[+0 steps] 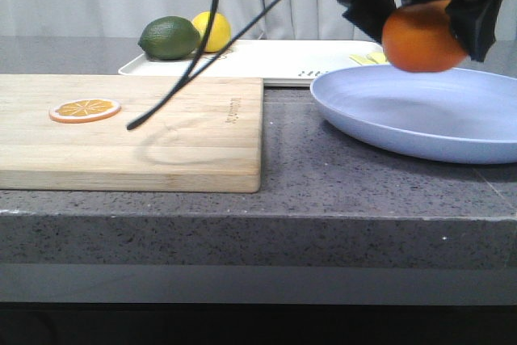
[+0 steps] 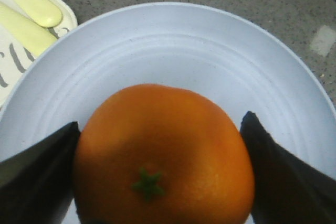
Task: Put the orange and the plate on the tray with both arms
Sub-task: 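Lower the orange onto the plate and open the left gripper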
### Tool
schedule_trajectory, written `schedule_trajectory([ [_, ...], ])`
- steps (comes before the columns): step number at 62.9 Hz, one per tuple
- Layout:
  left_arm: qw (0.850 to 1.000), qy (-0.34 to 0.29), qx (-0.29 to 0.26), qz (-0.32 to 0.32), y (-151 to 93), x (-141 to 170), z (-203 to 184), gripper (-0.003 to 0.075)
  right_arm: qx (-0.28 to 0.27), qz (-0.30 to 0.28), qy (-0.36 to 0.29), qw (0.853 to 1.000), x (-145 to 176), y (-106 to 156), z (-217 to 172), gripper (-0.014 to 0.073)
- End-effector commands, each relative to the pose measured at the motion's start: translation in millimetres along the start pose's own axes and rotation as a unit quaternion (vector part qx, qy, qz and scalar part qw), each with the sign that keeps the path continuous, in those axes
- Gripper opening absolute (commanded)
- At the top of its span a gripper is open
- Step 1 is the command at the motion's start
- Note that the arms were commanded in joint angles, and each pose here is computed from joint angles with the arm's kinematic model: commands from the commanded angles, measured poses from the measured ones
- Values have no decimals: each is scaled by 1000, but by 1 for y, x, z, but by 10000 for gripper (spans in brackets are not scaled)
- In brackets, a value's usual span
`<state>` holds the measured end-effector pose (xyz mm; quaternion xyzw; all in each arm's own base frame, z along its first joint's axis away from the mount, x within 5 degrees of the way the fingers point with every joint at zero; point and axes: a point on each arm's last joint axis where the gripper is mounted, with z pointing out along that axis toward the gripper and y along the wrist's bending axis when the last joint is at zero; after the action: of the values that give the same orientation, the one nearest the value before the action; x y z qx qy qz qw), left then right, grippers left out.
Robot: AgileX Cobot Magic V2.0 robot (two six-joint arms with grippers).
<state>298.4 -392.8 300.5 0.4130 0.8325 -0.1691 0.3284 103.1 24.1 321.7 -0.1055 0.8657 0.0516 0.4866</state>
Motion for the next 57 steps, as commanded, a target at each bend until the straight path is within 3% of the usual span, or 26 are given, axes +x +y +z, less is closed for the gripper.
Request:
schedule_trajectory([
  [1,997,-74,8,-6,-5,-22,-27,568,0,-6,-48,999,-16,0,-5,622],
  [31,999,-46,9,-8,-5,-11,0,571,0,-6,-54,999,-17,0,-5,622],
  [44,999,-44,9,-8,-5,-11,0,647,0,-6,-57,998,-18,0,-5,622],
  [57,999,-50,2,1,-4,-19,-33,640,0,-6,-61,998,-18,0,-5,622],
])
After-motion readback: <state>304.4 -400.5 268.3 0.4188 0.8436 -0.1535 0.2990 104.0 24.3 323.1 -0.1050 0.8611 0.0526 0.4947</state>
